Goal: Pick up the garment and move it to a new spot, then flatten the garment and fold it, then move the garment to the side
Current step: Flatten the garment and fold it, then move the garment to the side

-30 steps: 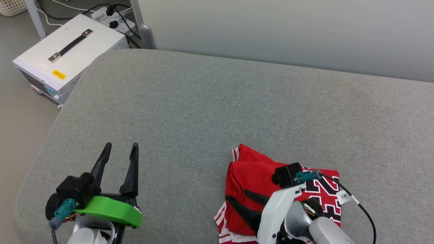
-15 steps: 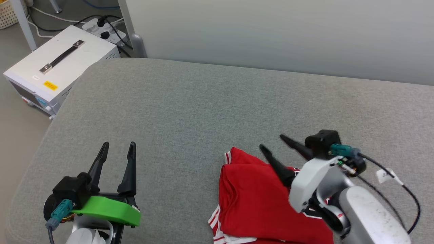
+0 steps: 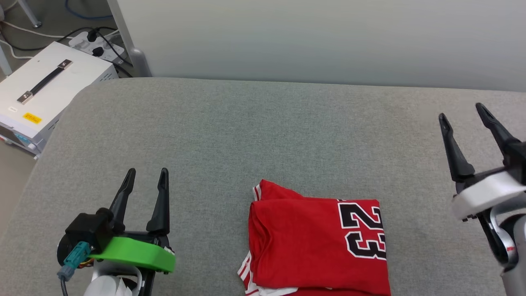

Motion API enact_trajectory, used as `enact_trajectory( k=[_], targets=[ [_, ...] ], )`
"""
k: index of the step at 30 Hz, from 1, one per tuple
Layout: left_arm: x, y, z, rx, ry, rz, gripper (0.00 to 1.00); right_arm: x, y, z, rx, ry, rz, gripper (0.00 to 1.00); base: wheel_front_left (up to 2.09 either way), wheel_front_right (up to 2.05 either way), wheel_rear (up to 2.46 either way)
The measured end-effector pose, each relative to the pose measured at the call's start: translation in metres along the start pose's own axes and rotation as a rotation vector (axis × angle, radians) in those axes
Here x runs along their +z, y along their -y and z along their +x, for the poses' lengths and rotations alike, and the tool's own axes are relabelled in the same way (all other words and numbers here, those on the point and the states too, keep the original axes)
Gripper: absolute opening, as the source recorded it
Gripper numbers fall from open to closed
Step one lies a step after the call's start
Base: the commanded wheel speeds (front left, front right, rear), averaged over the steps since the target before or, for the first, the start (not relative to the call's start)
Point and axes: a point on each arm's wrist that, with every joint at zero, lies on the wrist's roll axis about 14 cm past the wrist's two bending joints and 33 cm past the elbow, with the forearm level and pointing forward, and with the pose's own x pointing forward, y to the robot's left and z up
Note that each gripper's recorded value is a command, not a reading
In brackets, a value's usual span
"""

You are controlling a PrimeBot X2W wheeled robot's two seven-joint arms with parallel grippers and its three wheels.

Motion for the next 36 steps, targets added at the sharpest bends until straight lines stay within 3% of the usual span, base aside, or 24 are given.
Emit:
enact_trajectory(
  k=[10,30,36],
  targets=[
    [-0.007,0.014,-0.001,-0.035,-0.018,-0.012,1.0,-0.01,0.018,-0.046,-0.178,0.047,0.103,1.0,0.0,0.0,0.0],
    [0.003,0.018,-0.001,-0.036,0.018,-0.013,1.0,-0.038,-0.003,-0.062,-0.184,-0.04,0.217,1.0,0.0,0.0,0.0],
    [0.0,0.016,-0.002,-0.029,0.009,-0.012,1.0,-0.065,-0.023,-0.062,-0.112,-0.216,0.309,1.0,0.0,0.0,0.0]
  ],
)
